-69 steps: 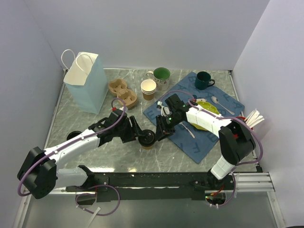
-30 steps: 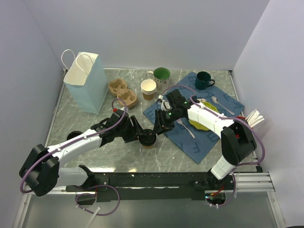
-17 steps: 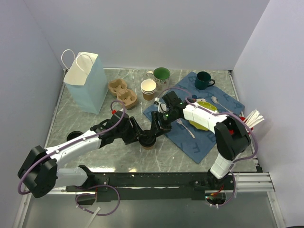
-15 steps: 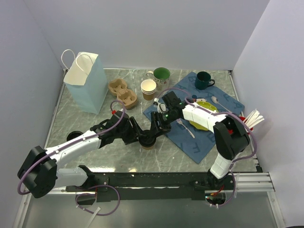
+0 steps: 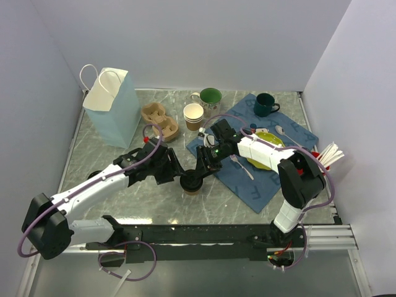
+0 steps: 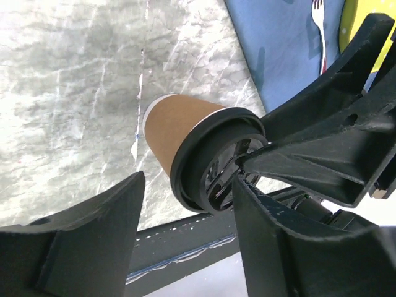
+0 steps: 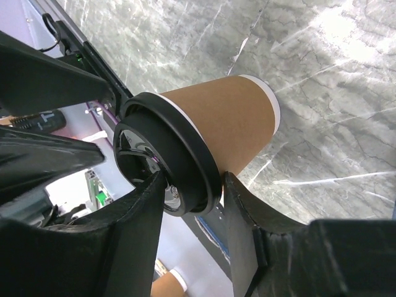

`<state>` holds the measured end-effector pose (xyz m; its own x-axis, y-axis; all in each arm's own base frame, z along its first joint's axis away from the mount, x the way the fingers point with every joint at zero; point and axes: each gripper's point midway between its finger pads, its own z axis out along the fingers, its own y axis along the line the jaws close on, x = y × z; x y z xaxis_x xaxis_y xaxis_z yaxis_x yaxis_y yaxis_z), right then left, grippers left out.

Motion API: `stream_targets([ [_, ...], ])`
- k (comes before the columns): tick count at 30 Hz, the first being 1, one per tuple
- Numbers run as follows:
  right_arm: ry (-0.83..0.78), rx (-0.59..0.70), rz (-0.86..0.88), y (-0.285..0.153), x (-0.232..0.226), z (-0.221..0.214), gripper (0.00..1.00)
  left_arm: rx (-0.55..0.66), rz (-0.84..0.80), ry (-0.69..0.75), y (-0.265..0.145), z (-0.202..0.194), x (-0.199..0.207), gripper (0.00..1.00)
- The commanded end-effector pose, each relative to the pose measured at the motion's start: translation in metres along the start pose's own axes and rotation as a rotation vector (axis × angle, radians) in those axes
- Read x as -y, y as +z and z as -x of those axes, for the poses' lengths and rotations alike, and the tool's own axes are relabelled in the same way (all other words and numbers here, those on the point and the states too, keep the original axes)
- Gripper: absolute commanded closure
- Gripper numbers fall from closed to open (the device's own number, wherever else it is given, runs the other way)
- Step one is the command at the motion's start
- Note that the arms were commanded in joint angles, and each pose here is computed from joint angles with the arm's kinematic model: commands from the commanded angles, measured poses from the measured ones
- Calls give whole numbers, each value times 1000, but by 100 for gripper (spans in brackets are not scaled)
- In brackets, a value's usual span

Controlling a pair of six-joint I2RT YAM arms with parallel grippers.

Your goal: Pack the takeout coffee

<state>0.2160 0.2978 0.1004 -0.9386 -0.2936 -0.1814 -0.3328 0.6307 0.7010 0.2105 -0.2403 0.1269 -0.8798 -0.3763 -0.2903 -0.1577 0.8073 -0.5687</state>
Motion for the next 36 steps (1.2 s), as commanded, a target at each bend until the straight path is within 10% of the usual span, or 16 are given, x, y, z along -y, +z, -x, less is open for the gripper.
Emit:
stream_targets([
  [1, -18, -18, -84, 7, 23, -8, 55, 18, 24, 27, -9, 3, -9, 38],
  [36, 5, -33, -125, 19, 45, -18, 62, -68, 224, -23, 32, -30, -77, 51],
])
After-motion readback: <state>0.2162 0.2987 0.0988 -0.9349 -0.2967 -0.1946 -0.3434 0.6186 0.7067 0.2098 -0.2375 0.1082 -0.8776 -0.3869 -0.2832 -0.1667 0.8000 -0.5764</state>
